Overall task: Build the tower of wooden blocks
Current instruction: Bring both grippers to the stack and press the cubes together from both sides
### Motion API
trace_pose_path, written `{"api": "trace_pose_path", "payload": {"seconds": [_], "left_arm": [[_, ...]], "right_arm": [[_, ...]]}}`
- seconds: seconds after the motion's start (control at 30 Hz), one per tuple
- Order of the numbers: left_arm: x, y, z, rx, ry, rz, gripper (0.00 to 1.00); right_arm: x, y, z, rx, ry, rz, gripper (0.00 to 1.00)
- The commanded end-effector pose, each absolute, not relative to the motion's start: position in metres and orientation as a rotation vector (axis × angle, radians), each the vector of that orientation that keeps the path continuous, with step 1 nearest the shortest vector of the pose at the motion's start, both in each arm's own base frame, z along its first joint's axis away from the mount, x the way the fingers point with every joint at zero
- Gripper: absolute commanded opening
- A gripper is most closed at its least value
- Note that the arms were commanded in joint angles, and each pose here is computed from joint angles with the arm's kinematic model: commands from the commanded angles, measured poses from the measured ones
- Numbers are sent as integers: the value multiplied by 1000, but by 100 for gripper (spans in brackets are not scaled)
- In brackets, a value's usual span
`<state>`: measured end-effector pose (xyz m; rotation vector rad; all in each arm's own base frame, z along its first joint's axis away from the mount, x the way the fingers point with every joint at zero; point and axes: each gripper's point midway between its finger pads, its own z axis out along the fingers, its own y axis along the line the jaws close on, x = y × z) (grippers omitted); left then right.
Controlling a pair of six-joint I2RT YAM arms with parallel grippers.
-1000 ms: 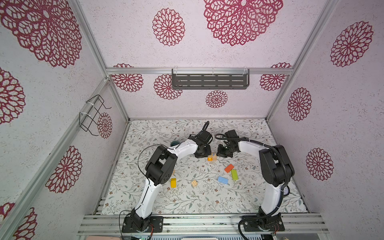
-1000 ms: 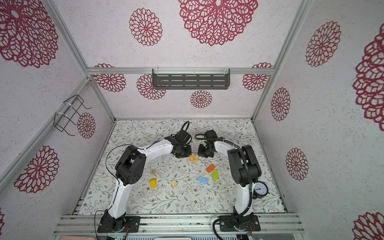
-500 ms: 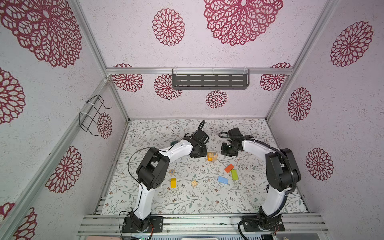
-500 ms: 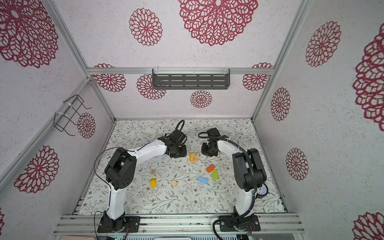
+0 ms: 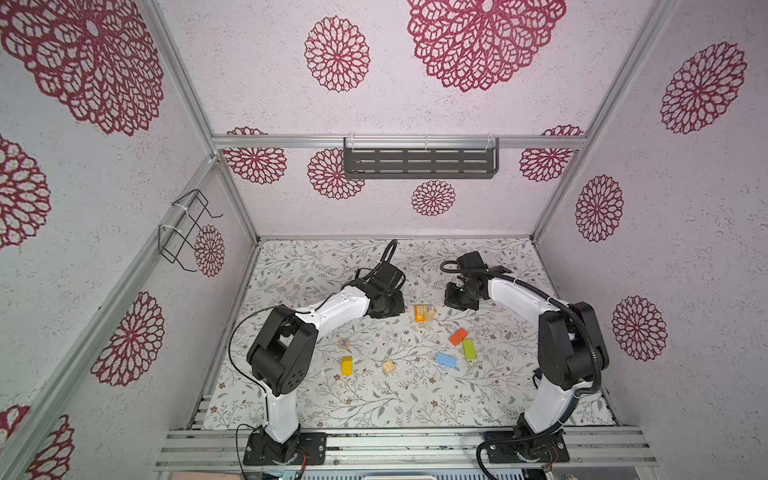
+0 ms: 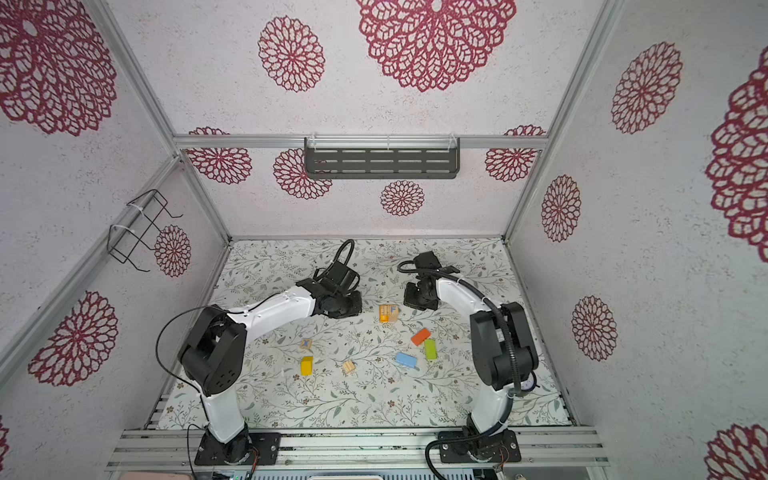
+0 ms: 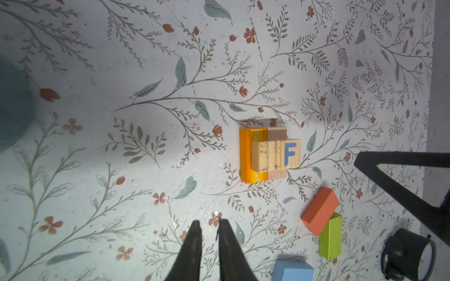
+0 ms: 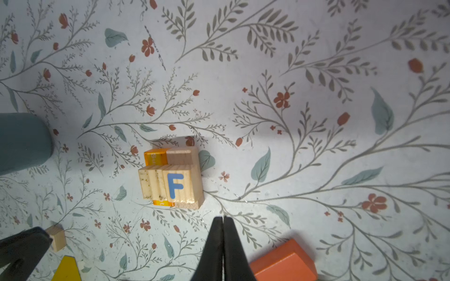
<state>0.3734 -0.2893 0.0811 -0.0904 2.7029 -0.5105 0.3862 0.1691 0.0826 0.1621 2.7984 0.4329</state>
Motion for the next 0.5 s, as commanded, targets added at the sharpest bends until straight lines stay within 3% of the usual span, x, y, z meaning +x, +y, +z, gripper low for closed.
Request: {"api": "trace_pose_path", "payload": {"seconds": [0.0, 0.27, 0.47], "left_arm": [[385, -295, 79, -91, 2690, -531, 14], [399, -303, 54, -118, 2730, -519, 3], [405, -303, 49, -135, 2733, -519, 1]], "right_arm": [[391, 174, 76, 161, 2816, 425, 2], [401, 186, 59, 107, 2852, 453, 0], [406, 193, 51, 86, 2870, 462, 0]]}}
